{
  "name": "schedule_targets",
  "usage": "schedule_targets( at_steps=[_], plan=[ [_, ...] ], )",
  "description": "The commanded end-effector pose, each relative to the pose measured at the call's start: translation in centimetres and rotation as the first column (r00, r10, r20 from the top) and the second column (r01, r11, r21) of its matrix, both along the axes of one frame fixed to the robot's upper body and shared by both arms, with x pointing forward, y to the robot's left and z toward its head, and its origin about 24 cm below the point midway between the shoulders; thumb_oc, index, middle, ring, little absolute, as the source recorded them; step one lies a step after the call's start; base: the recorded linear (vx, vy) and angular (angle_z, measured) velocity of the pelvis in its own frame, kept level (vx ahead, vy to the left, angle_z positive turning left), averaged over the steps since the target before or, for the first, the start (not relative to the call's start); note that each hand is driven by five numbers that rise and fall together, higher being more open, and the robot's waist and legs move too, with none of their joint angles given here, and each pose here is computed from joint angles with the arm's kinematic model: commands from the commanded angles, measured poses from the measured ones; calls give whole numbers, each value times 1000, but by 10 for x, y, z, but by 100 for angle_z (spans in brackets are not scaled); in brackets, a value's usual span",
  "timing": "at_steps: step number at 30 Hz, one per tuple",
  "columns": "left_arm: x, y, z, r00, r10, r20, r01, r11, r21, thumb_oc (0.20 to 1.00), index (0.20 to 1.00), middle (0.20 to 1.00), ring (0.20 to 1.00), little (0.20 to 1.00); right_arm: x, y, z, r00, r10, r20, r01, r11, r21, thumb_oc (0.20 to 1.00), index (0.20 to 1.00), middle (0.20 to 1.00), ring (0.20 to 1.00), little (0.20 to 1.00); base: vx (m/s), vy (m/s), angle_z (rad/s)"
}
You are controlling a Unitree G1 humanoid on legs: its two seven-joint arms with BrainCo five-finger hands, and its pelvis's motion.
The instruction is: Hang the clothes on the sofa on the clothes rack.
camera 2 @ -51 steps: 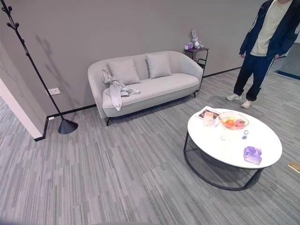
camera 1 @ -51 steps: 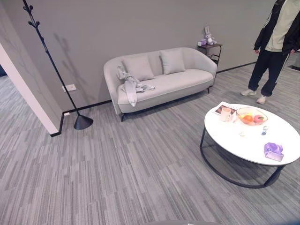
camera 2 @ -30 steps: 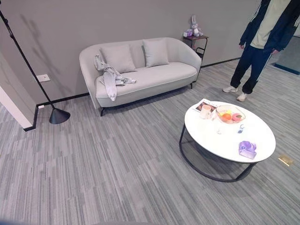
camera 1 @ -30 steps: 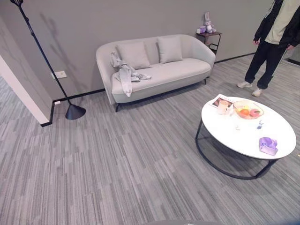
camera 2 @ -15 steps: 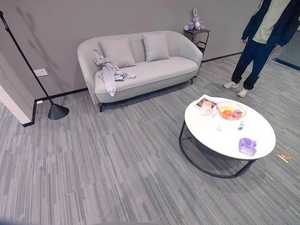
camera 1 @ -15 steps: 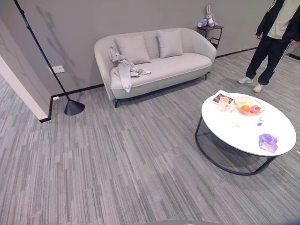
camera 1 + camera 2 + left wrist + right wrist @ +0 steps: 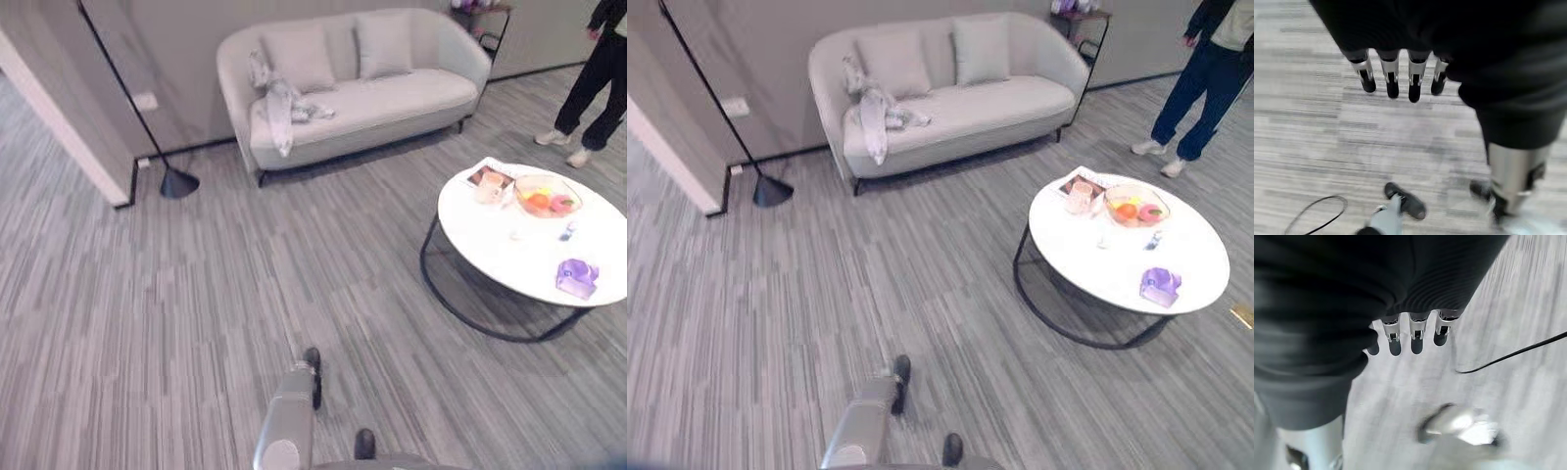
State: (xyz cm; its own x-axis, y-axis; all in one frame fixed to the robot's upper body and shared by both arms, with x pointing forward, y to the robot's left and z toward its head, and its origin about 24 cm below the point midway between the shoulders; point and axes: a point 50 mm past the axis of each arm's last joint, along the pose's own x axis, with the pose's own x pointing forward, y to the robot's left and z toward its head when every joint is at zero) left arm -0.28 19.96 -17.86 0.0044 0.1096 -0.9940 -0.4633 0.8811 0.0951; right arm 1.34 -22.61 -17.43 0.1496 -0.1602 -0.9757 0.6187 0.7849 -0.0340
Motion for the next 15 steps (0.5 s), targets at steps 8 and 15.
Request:
schedule_targets(
  at_steps=[8, 15],
  plan=[
    [-30, 26, 6, 990, 131, -52, -124, 986, 112, 1000, 1000, 1000, 1000, 1000, -53, -3, 3, 987, 60, -152, -62, 998, -6, 1000, 1000, 1000, 1000, 1000, 840, 231, -57],
    [15, 45, 9, 996, 51, 70, -63, 980, 187, 1000, 1000, 1000, 1000, 1000, 6, -4, 2, 990, 132, 39, -130, 991, -39, 1000, 1000, 1000, 1000, 1000, 844, 163, -22]
  ],
)
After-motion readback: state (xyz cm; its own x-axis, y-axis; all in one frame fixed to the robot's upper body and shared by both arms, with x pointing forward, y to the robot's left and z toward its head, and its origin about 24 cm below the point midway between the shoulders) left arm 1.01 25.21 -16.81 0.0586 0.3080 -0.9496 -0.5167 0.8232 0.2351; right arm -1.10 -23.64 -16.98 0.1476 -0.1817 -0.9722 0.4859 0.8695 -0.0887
